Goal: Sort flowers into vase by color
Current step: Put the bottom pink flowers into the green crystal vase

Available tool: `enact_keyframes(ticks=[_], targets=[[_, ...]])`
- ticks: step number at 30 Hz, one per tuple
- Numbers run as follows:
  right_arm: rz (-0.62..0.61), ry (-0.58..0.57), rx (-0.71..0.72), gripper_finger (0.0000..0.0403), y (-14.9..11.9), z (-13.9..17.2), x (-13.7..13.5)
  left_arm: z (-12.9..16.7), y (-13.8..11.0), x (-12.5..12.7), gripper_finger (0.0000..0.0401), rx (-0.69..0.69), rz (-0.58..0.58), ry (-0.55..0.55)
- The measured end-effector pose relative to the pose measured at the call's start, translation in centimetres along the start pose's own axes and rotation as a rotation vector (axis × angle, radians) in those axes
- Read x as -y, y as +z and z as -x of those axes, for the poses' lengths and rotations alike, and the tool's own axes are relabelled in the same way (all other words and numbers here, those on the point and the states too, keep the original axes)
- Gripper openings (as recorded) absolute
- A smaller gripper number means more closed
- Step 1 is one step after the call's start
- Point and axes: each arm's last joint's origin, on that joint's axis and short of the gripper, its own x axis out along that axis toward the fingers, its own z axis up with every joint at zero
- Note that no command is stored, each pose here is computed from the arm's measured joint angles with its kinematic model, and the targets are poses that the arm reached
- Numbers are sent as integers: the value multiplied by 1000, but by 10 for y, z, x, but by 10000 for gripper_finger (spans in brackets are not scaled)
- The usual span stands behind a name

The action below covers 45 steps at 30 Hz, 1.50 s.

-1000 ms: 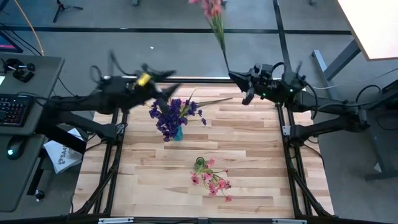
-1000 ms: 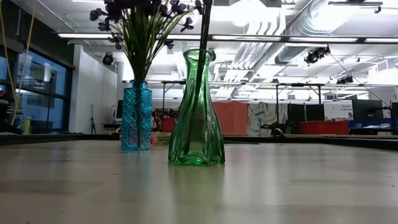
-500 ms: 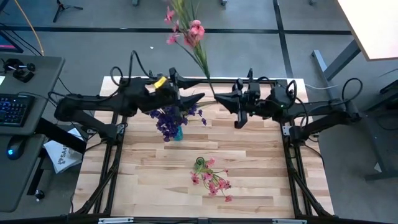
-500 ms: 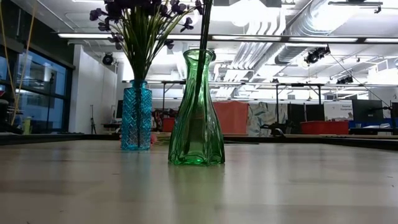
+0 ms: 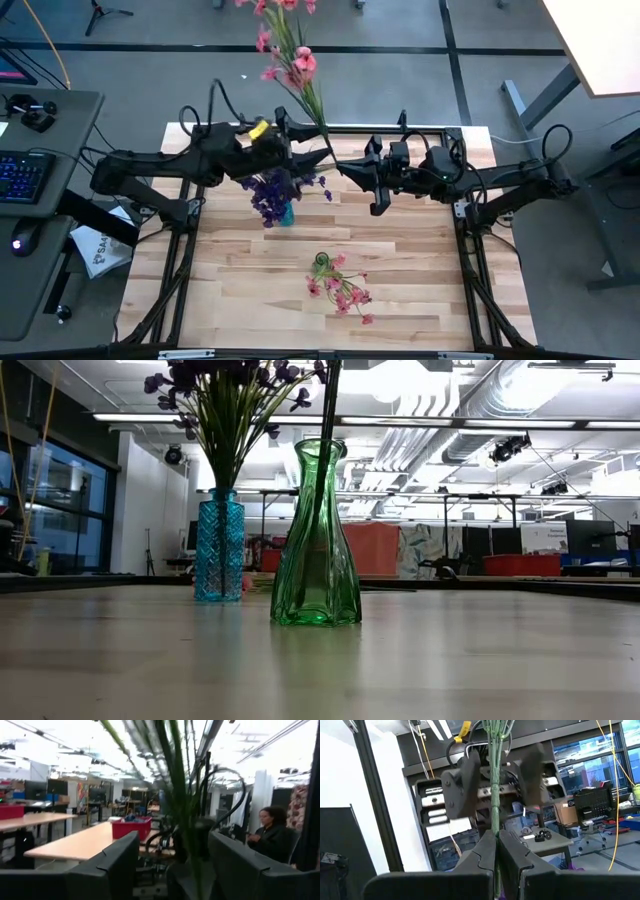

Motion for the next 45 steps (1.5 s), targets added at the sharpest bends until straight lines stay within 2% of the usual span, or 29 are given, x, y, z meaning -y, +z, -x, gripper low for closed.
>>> enact_keyframes(ticks=[4, 10, 12, 15, 18, 22, 26, 29, 31, 35, 41, 45], targets=[[0, 0, -2, 0, 0, 0, 0, 1, 2, 0, 176, 6, 2, -16], [-17, -5, -11, 0, -1, 0, 0, 1, 2, 0, 36, 7, 2, -18], [-10, -11, -30, 0, -3, 0, 1, 1, 2, 0, 12, 7, 0, -20], [-8, -31, -51, 4, -5, 0, 2, 1, 1, 1, 12, 4, -7, -18], [-2, -63, -58, 36, -5, 1, 3, 3, 2, 0, 4, -15, -29, -12], [25, -98, -67, 119, 2, 8, 3, 19, 17, -2, 2, -37, -63, -9], [73, -183, -83, 211, 18, 23, 3, 53, 47, 3, 1, -25, -111, 6], [88, -244, -95, 267, 26, 34, 4, 79, 65, 11, 1, -22, -93, -45], [84, -272, -83, 294, 33, 39, 4, 92, 66, 19, 1, -21, -42, -97], [82, -280, -105, 323, 32, 42, 5, 110, 48, 45, 0, -78, 80, -130], [-13, -245, -185, 330, 24, 43, 5, 137, 4, 90, 0, -94, 207, 31], [-104, -196, -189, 330, 24, 43, 3, 156, -32, 114, 0, -73, 259, 47]])
